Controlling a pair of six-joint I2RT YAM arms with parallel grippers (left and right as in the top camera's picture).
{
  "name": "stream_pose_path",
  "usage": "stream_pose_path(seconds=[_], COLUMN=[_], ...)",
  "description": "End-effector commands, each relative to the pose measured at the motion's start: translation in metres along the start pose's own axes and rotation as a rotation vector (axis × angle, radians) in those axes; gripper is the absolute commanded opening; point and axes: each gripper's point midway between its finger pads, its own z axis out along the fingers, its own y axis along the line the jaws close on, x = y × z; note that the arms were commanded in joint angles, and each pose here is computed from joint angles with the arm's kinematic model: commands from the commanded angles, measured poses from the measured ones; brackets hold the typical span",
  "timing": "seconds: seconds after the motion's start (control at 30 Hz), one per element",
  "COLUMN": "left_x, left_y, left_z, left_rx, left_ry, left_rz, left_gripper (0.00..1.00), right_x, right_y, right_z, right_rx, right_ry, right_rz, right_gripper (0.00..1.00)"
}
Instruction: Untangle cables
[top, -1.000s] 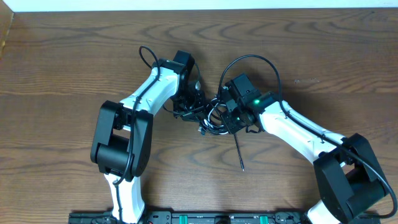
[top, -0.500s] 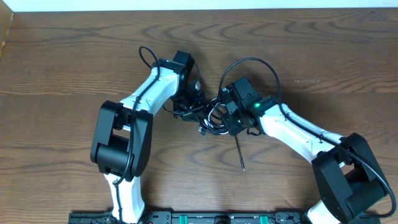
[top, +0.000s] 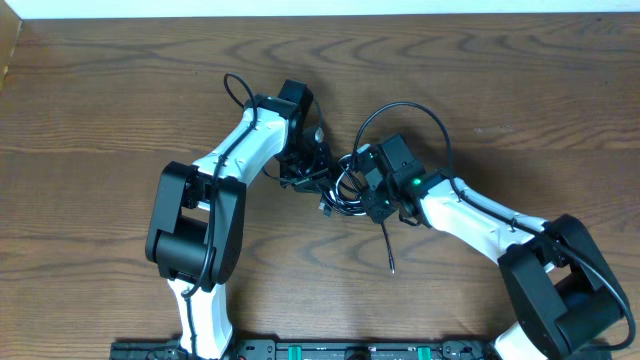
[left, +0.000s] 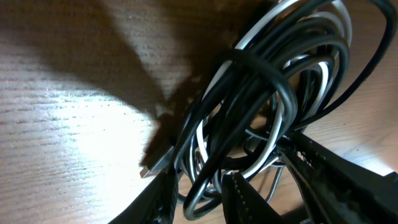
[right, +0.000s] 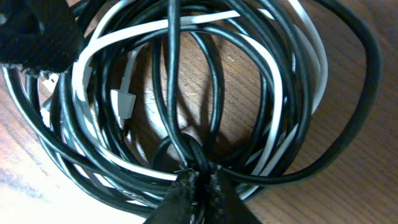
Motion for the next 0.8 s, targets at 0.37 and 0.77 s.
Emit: stream_pose_path(seconds=[0.37,0.77], left_x=[-0.006,-0.019], left_y=[-0.003,-0.017], left_z=[0.008,-0.025], left_rx=[0.014,-0.006], left_ry=[-0.016,-0.103], left_rz=[0.030,0.118], left_gripper=[0.19,0.16], right_x=[-0.018,-0.031], right_y=[0.011,-0.002], right_z=[-0.037,-0.052], right_rx=[-0.429,-0.559], right_ry=[0.023,-0.003], right_rz=[0.368,0.603], right_gripper=[0.01,0.01])
